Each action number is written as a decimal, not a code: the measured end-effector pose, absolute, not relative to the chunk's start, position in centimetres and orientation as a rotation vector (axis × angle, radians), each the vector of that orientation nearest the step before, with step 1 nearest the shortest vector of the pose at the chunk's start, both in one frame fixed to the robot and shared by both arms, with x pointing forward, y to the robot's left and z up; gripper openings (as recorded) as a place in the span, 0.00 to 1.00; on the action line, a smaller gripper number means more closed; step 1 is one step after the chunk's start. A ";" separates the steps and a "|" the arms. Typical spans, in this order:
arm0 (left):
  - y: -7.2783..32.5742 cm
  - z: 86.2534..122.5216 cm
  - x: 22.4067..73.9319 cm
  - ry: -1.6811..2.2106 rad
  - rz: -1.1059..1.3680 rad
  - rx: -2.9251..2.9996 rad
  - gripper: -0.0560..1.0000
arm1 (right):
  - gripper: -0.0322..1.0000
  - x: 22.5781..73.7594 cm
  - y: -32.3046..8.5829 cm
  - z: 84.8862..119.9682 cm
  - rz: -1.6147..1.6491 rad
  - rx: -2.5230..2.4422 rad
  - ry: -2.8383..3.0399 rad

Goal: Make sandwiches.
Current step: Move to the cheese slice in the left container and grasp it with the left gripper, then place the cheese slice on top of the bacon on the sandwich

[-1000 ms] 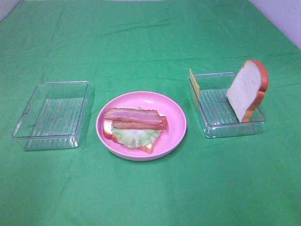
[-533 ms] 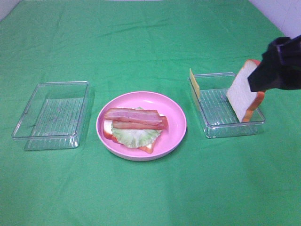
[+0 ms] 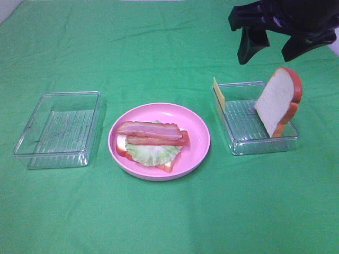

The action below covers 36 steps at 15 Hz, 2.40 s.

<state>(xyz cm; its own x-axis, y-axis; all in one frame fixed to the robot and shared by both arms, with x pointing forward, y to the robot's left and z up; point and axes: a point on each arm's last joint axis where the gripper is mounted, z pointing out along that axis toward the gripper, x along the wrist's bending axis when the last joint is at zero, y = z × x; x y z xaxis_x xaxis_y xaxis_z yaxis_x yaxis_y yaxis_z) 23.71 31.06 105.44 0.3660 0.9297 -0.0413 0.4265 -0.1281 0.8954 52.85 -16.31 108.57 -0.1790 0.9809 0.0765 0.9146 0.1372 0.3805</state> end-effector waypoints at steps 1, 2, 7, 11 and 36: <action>31.1 105.4 23.7 1.207 0.699 1.724 0.79 | 0.69 54.4 -16.1 108.5 0.503 1.886 2.244; 31.1 105.4 23.7 1.207 0.699 1.724 0.79 | 0.68 55.7 -15.8 108.0 0.474 1.898 2.282; 31.1 105.4 23.7 1.205 0.701 1.726 0.79 | 0.65 61.2 -14.1 104.4 0.385 1.928 2.381; 31.1 105.4 23.7 1.204 0.700 1.726 0.79 | 0.65 64.8 -12.5 99.6 0.282 1.968 2.442; 31.1 105.4 23.7 1.204 0.700 1.726 0.79 | 0.03 65.8 -12.0 103.1 0.551 1.875 2.538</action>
<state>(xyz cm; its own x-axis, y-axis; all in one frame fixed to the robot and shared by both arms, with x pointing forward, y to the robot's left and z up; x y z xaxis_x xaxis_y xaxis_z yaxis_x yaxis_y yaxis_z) 23.71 31.05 105.44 0.3678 0.9291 -0.0394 0.4257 -0.1305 0.8954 65.84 -12.05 103.11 -0.3135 0.9161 0.2502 0.9374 0.2564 0.2357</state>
